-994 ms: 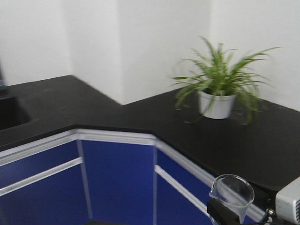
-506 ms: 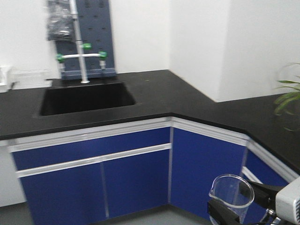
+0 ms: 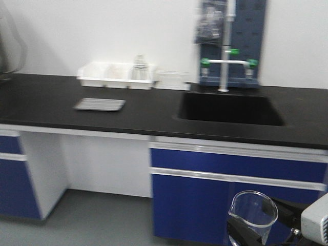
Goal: Move beaker to silver tray on left bench
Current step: 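Drive the base to the bench with the silver tray, holding the beaker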
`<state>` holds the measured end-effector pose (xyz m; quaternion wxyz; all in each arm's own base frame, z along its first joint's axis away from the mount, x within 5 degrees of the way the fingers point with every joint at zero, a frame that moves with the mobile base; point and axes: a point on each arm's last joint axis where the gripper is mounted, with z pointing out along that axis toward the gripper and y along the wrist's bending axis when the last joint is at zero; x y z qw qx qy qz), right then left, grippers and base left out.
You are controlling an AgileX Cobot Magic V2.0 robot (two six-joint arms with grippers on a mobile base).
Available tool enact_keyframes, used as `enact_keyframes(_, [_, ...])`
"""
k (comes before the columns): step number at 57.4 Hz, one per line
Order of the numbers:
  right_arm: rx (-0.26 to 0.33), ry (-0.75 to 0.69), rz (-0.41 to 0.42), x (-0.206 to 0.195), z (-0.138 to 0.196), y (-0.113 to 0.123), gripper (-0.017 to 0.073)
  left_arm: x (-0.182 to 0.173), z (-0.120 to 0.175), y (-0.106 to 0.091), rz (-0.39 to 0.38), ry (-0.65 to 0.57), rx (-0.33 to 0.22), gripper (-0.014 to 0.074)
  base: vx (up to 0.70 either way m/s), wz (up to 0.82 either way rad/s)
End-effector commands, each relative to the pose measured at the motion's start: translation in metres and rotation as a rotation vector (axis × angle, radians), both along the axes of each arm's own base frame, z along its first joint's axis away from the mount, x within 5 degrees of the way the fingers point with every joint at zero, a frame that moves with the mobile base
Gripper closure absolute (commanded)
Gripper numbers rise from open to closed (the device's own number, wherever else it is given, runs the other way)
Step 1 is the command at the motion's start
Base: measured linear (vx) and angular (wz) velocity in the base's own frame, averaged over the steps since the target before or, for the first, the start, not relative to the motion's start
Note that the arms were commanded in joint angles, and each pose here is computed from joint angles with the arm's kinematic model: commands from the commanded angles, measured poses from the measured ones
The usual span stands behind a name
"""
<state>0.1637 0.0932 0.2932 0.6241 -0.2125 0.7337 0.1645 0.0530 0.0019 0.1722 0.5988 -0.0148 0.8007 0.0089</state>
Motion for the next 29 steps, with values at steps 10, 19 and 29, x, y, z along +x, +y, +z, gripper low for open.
enact_keyframes(10, [0.056, -0.111, 0.020, -0.0007, 0.0195, 0.0015, 0.0567, 0.0015, -0.0017, -0.0005, -0.004, -0.065, -0.011, 0.0592, 0.18, 0.81])
enact_keyframes(19, [0.056, -0.111, 0.020, -0.0007, 0.0195, 0.0015, 0.0567, 0.0015, -0.0017, -0.0005, -0.004, -0.065, -0.011, 0.0592, 0.24, 0.63])
enact_keyframes(29, [0.056, -0.111, 0.020, -0.0007, 0.0195, 0.0015, 0.0567, 0.0015, -0.0017, -0.0005, -0.004, -0.065, -0.011, 0.0592, 0.30, 0.46])
